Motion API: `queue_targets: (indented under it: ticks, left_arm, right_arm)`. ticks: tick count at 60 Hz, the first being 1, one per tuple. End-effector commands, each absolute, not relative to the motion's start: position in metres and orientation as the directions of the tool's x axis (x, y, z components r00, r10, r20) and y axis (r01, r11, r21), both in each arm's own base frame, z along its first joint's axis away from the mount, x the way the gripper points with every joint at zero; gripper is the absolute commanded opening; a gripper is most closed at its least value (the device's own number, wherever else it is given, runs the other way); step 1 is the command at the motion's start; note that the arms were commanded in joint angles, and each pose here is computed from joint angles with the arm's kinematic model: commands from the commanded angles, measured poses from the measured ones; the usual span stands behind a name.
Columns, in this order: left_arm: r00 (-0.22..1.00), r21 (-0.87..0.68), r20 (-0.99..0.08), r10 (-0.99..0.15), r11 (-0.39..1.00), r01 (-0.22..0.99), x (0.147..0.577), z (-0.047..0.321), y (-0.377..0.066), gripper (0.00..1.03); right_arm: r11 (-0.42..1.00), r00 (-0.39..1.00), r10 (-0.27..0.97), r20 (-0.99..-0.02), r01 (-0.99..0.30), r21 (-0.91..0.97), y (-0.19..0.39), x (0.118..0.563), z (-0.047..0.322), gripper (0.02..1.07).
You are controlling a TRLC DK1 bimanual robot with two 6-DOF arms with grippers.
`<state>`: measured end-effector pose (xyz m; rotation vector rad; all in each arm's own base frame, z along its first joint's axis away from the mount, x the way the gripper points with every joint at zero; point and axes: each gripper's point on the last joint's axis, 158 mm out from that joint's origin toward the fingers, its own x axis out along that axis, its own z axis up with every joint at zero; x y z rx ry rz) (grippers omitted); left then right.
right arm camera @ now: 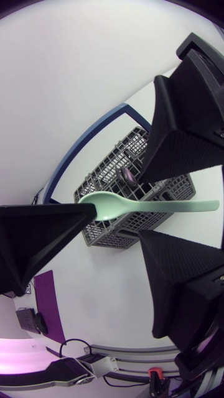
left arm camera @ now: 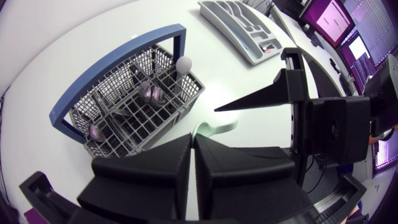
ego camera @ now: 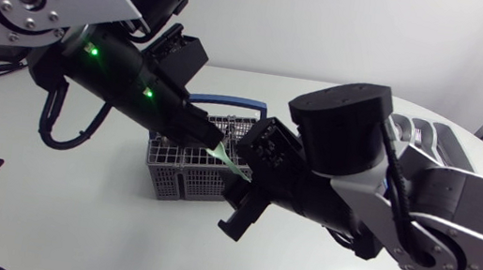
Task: Unload the cutlery basket into the drawer organizer.
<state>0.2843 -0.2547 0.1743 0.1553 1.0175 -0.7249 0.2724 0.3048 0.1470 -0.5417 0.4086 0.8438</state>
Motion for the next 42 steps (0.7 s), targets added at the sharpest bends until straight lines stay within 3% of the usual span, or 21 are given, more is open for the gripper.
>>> queue_targets:
  ticks: [1, 17, 35, 42]
  left_arm:
    - [0.312, -0.212, -0.816, -0.486, 0.755, 0.620, 0.282, 0.174, -0.252, 0.03]
    - [0.302, -0.217, -0.817, -0.491, 0.747, 0.628, 0.277, 0.173, -0.254, 0.03]
    - [0.300, -0.226, -0.806, -0.510, 0.734, 0.640, 0.274, 0.179, -0.260, 0.03]
    - [0.301, -0.227, -0.805, -0.512, 0.733, 0.641, 0.274, 0.180, -0.261, 0.03]
  right_arm:
    - [0.531, 0.607, 0.588, -0.535, -0.788, -0.311, 0.310, 0.275, 0.150, 0.42]
    - [0.516, 0.593, 0.589, -0.549, -0.799, -0.308, 0.312, 0.272, 0.146, 0.26]
    - [0.508, 0.582, 0.581, -0.569, -0.805, -0.306, 0.309, 0.271, 0.138, 0.20]
    - [0.509, 0.583, 0.582, -0.568, -0.805, -0.305, 0.309, 0.271, 0.138, 0.14]
